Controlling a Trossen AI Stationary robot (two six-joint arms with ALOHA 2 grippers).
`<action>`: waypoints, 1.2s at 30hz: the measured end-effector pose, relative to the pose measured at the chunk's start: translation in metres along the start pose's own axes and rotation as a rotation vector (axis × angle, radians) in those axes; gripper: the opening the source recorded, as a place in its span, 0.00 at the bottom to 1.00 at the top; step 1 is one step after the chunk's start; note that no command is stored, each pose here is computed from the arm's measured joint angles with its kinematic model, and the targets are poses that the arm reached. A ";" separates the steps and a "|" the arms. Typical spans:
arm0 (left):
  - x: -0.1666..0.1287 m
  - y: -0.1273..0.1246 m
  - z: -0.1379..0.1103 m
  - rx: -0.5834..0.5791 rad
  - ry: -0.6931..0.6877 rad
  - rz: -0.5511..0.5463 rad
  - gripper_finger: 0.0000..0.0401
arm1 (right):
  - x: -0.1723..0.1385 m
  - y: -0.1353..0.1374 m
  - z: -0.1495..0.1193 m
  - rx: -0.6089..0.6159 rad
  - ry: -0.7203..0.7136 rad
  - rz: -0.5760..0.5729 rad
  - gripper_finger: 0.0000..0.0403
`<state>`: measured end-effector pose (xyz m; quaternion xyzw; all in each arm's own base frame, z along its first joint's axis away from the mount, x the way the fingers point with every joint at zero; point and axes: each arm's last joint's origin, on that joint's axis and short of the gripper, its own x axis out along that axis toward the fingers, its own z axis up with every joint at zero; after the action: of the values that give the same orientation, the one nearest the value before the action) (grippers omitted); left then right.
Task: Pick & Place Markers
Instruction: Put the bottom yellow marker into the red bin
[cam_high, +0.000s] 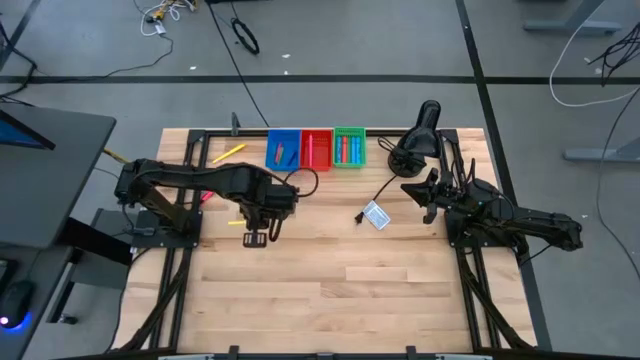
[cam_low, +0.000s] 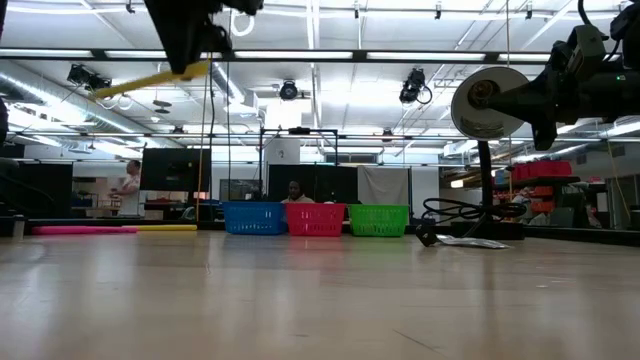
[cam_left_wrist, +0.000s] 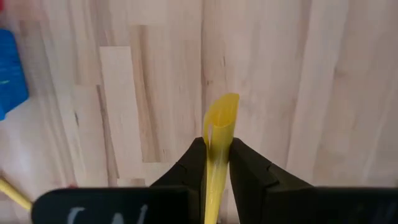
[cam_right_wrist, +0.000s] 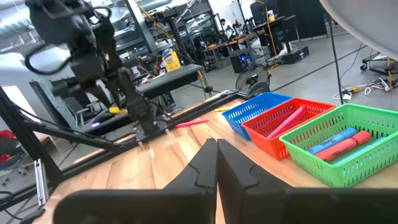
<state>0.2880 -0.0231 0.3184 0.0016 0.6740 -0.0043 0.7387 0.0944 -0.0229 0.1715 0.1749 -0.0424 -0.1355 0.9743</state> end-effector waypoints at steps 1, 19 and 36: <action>-0.005 0.000 0.000 -0.001 -0.004 -0.001 0.13 | 0.000 0.000 0.000 0.000 0.000 0.000 0.03; -0.051 -0.003 -0.005 -0.183 -0.043 -0.120 0.13 | 0.000 0.000 0.000 0.000 0.000 0.000 0.03; -0.036 0.052 0.010 -0.884 -0.015 -0.128 0.13 | 0.000 0.000 0.000 0.000 0.000 0.000 0.03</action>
<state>0.2952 0.0294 0.3555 -0.3561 0.6046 0.2383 0.6715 0.0944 -0.0230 0.1715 0.1747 -0.0426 -0.1356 0.9743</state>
